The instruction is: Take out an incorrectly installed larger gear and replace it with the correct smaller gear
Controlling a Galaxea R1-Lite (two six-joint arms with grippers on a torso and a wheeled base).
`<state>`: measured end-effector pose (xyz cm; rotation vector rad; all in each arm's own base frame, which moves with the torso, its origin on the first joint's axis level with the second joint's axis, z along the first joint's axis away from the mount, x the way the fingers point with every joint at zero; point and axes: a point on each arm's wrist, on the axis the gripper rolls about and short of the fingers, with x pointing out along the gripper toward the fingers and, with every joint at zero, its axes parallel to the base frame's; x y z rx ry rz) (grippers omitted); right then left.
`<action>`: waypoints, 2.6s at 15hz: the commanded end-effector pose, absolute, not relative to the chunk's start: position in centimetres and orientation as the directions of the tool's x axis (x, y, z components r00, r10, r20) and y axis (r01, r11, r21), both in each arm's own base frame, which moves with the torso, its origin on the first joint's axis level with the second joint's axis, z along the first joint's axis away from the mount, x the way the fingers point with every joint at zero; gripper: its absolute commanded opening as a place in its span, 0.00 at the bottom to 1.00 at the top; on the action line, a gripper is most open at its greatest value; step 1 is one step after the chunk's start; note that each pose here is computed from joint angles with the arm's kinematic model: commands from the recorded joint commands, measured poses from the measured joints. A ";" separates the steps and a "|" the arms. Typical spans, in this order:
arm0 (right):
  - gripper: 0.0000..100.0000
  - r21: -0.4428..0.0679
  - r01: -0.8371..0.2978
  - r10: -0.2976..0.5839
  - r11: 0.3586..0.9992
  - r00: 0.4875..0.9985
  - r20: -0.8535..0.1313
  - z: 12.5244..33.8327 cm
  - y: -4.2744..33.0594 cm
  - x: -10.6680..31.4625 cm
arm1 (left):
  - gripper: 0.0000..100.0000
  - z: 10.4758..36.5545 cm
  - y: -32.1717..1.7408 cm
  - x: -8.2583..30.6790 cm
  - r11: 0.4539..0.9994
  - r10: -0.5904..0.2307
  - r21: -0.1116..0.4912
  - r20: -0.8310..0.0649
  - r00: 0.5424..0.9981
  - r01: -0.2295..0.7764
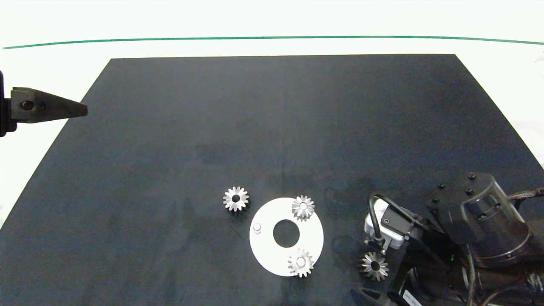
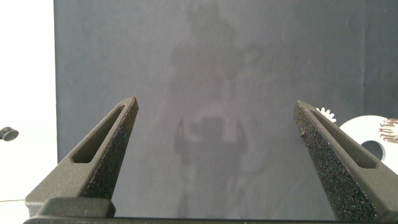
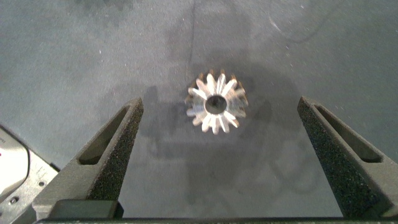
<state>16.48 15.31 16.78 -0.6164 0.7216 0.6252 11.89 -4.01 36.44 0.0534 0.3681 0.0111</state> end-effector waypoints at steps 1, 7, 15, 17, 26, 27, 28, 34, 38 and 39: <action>1.00 -0.290 -0.705 0.286 0.647 0.578 -0.765 16.0 15.8 17.0 | 1.00 36.3 -4.0 12.0 0.998 0.024 0.057 -0.366 0.930 -0.003; 0.94 -0.291 -0.700 0.293 0.652 0.587 -0.755 16.0 15.7 16.9 | 1.00 36.1 -4.2 12.2 0.998 0.024 0.064 -0.375 0.927 0.000; 0.79 -0.329 -0.678 0.242 0.657 0.603 -0.760 15.5 16.0 17.2 | 1.00 36.0 -4.2 12.4 0.997 0.024 0.072 -0.383 0.923 0.004; 0.74 -0.326 -0.680 0.244 0.657 0.601 -0.761 15.4 16.0 17.0 | 1.00 35.9 -4.4 12.3 0.997 0.015 0.073 -0.384 0.923 0.015; 0.56 -0.317 -0.684 0.243 0.657 0.590 -0.770 15.1 16.1 17.1 | 1.00 35.9 -4.5 12.3 0.997 0.007 0.074 -0.387 0.922 0.024; 0.55 -0.314 -0.682 0.242 0.660 0.589 -0.771 15.1 16.1 17.1 | 1.00 35.8 -4.5 12.3 0.997 0.005 0.075 -0.388 0.922 0.026; 0.52 -0.312 -0.682 0.239 0.661 0.586 -0.774 14.9 16.1 17.2 | 1.00 35.7 -4.6 12.2 0.996 -0.004 0.076 -0.392 0.920 0.037; 0.40 -0.305 -0.678 0.231 0.668 0.579 -0.782 14.6 16.2 17.4 | 1.00 35.7 -4.8 12.1 0.996 -0.018 0.074 -0.391 0.920 0.051; 0.32 -0.300 -0.679 0.241 0.670 0.582 -0.777 14.7 16.4 17.4 | 1.00 35.7 -4.8 12.1 0.996 -0.022 0.074 -0.391 0.920 0.056; 0.31 -0.297 -0.670 0.250 0.681 0.593 -0.765 14.8 16.5 17.4 | 1.00 35.7 -4.9 12.0 0.996 -0.024 0.074 -0.391 0.920 0.057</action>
